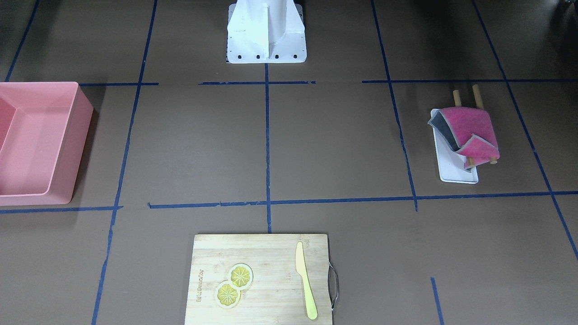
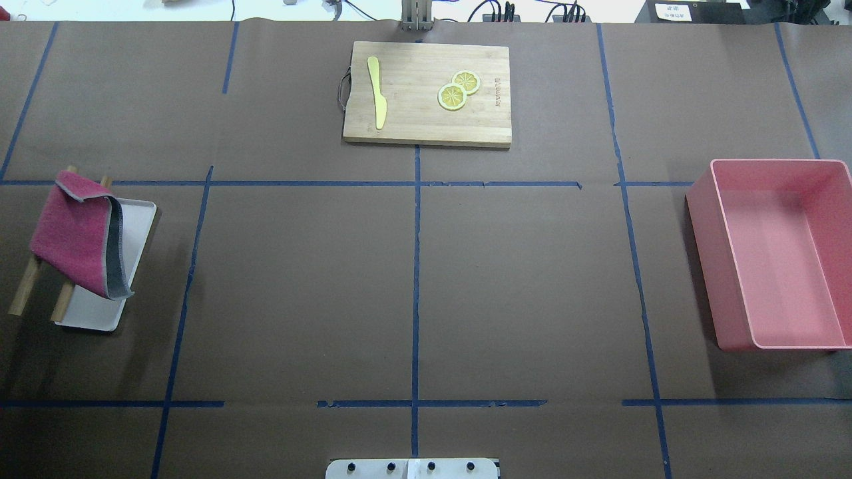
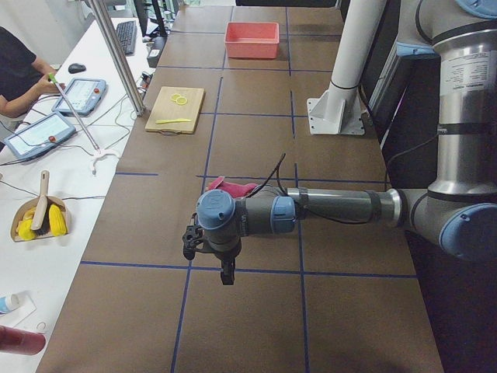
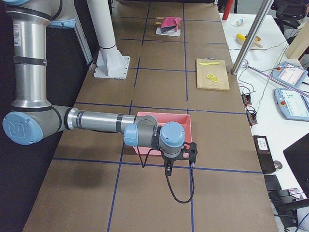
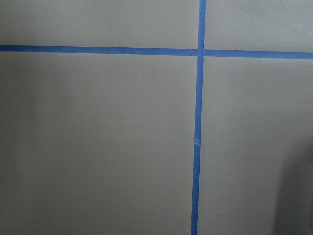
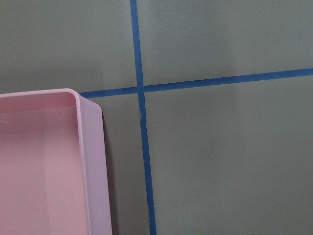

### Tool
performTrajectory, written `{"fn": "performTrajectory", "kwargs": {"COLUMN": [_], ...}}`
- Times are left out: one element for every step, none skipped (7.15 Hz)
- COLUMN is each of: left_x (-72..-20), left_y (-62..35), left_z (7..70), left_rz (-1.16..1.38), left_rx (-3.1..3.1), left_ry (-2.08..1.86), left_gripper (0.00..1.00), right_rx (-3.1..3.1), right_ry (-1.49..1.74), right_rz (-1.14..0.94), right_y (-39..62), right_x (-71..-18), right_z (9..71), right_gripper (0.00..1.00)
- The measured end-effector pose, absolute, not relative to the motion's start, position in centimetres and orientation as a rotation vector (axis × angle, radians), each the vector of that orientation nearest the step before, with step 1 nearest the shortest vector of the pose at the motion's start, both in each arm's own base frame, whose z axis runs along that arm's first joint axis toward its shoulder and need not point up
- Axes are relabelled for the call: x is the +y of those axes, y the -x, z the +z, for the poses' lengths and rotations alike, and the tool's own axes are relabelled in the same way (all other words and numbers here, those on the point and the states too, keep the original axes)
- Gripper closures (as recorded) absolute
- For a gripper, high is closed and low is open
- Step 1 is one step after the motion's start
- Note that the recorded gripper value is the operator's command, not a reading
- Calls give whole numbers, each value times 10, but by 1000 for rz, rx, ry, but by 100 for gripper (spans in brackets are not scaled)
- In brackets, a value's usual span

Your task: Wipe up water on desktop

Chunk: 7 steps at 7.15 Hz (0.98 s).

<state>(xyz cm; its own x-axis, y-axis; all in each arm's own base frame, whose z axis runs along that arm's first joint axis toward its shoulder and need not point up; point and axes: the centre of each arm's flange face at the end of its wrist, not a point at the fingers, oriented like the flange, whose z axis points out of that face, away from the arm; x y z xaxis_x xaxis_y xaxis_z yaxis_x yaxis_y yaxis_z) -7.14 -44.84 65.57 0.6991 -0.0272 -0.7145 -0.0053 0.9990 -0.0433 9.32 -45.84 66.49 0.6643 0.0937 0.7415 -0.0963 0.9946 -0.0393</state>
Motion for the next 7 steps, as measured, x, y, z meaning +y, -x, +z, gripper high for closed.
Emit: {"fn": "performTrajectory", "kwargs": {"left_x": [-449,-449,-449,-449,-449,-449,-449], "left_y": [71,71,71,71,71,71,71], "left_z": [656,655,655,655,655,655,655], "left_rz": [-13,-13,-13,-13,-12,-10,-8], "left_rx": [797,797,797,797,796,795,795], "left_ry": [43,42,41,41,41,40,39], "left_gripper": [0,0,0,0,0,0,0], "right_rx": [-839,-839,-838,-838,-838,-838,-837], "right_ry": [-5,-5,-4,-3,-3,-4,-6], "right_rz": [107,107,107,107,107,106,102], "right_y": [-93,-93,-93,-93,-93,-92,-91], "right_x": [-459,-460,-461,-461,-461,-462,-463], "right_z": [664,664,664,665,664,664,663], "right_gripper": [0,0,0,0,0,0,0]}}
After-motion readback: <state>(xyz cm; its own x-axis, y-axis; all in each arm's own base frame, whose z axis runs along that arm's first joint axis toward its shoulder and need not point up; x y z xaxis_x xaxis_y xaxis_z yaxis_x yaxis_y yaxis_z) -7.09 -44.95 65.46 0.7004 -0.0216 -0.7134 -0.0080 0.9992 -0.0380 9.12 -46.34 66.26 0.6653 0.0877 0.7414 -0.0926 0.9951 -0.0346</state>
